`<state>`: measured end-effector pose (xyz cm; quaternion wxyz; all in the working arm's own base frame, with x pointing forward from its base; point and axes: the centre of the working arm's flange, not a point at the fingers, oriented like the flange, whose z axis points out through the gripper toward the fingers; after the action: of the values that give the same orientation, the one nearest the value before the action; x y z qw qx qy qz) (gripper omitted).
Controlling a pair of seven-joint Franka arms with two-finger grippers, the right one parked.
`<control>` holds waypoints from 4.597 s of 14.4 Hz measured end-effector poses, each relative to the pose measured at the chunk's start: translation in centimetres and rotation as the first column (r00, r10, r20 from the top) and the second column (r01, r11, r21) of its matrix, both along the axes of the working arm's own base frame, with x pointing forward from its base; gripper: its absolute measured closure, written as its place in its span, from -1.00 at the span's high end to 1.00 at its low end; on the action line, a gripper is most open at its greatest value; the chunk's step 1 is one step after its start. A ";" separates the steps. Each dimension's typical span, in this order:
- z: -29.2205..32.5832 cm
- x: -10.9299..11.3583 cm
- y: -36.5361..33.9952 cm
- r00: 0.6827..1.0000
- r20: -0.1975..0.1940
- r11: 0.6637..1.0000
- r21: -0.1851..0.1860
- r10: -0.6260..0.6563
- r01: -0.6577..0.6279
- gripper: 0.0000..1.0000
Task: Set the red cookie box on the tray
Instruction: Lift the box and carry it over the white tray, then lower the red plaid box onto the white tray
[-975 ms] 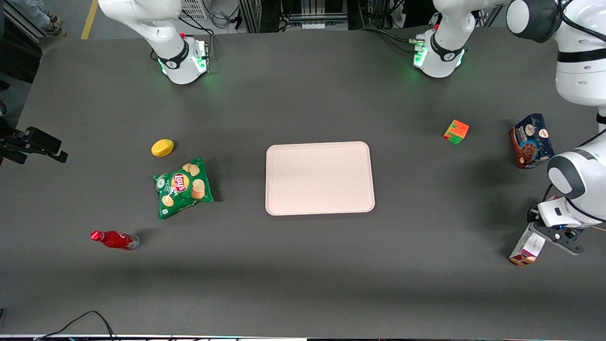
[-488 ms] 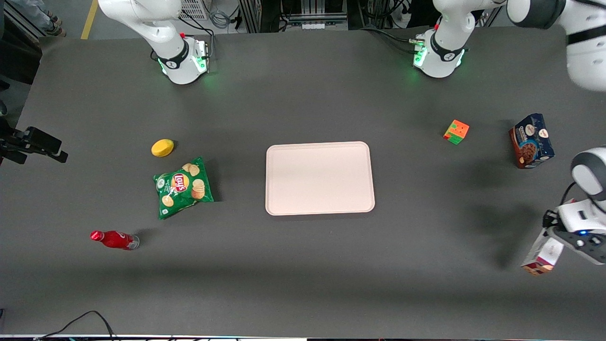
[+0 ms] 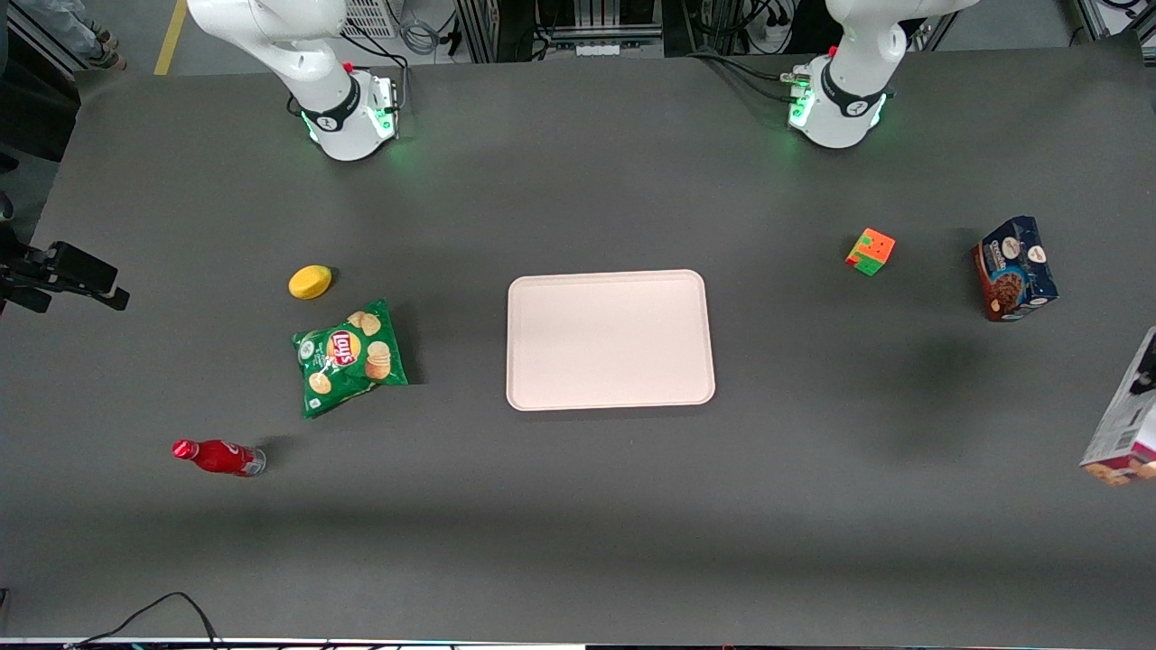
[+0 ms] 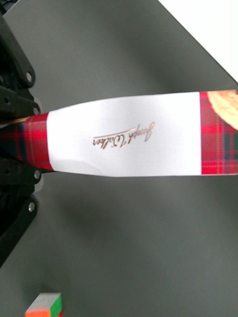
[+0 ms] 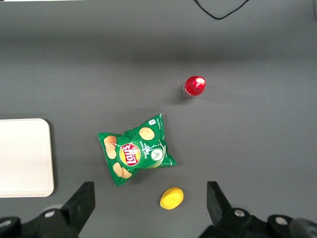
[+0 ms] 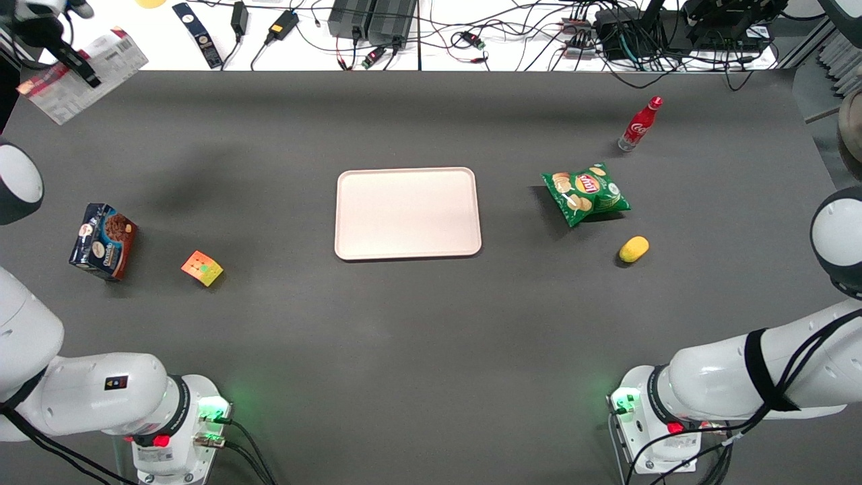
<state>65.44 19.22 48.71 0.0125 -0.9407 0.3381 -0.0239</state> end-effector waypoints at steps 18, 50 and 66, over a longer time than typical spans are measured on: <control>1.3 0.8 -24.4 0.820 -0.208 0.833 -0.042 0.533 -0.551 -0.45; -24.6 -17.3 -55.1 0.710 -0.061 0.712 0.007 0.701 -0.702 -0.45; -26.6 -17.3 -56.4 0.748 -0.067 0.747 -0.045 0.660 -0.663 -0.45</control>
<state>48.11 -37.17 22.07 -0.0187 -0.9996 -0.0178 -0.0070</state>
